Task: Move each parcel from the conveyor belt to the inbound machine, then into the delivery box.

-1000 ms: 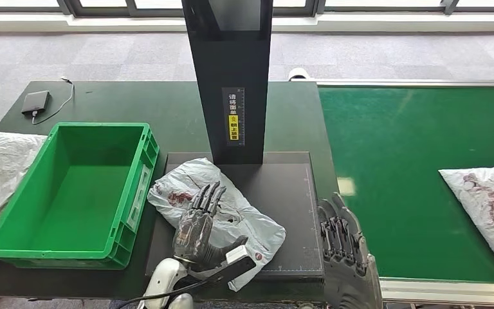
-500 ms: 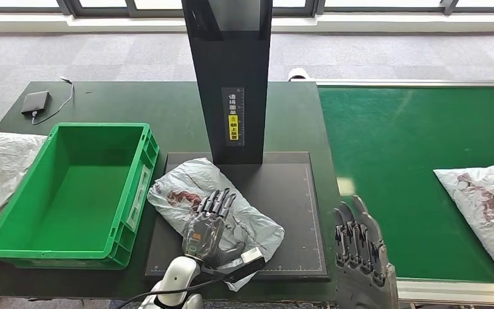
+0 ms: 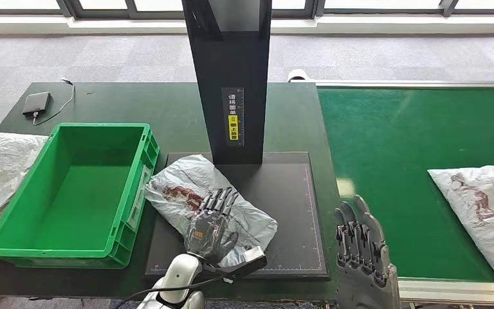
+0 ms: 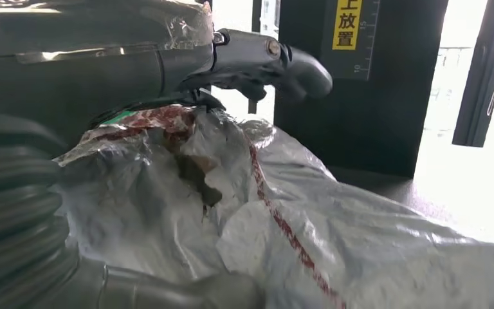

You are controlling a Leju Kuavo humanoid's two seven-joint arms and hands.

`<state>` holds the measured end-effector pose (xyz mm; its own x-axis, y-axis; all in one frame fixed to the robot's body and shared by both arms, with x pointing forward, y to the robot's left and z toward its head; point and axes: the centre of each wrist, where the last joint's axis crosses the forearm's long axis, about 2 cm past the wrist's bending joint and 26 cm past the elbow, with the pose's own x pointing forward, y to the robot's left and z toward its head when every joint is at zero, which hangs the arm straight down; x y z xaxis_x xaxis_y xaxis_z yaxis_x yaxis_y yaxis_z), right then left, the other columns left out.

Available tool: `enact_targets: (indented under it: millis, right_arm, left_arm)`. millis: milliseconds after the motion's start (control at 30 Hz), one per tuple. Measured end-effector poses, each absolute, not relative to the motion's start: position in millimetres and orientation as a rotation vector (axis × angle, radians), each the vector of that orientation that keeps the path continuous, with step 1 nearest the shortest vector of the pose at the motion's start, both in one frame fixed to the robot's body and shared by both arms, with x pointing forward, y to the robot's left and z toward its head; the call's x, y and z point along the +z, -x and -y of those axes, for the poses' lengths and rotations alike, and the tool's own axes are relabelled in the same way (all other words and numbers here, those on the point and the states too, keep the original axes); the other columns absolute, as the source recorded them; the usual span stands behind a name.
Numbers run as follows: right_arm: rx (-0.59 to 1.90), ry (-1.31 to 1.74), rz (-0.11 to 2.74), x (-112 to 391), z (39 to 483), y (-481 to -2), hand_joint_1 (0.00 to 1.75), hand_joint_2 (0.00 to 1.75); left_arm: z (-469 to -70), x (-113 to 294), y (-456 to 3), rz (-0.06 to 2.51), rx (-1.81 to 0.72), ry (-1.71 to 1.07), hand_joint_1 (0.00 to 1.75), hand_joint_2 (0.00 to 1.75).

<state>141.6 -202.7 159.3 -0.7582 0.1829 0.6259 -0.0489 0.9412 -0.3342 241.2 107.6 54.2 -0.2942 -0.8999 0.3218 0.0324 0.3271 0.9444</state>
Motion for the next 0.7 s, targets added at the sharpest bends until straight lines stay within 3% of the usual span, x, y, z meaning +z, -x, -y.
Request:
enact_targets:
  millis: [700]
  right_arm:
    - [0.457, 0.156, 2.403, 163, 206, -143, 0.00, 1.75]
  left_arm:
    - [-96, 39, -262, 1.572, -1.259, -0.616, 1.75, 1.75]
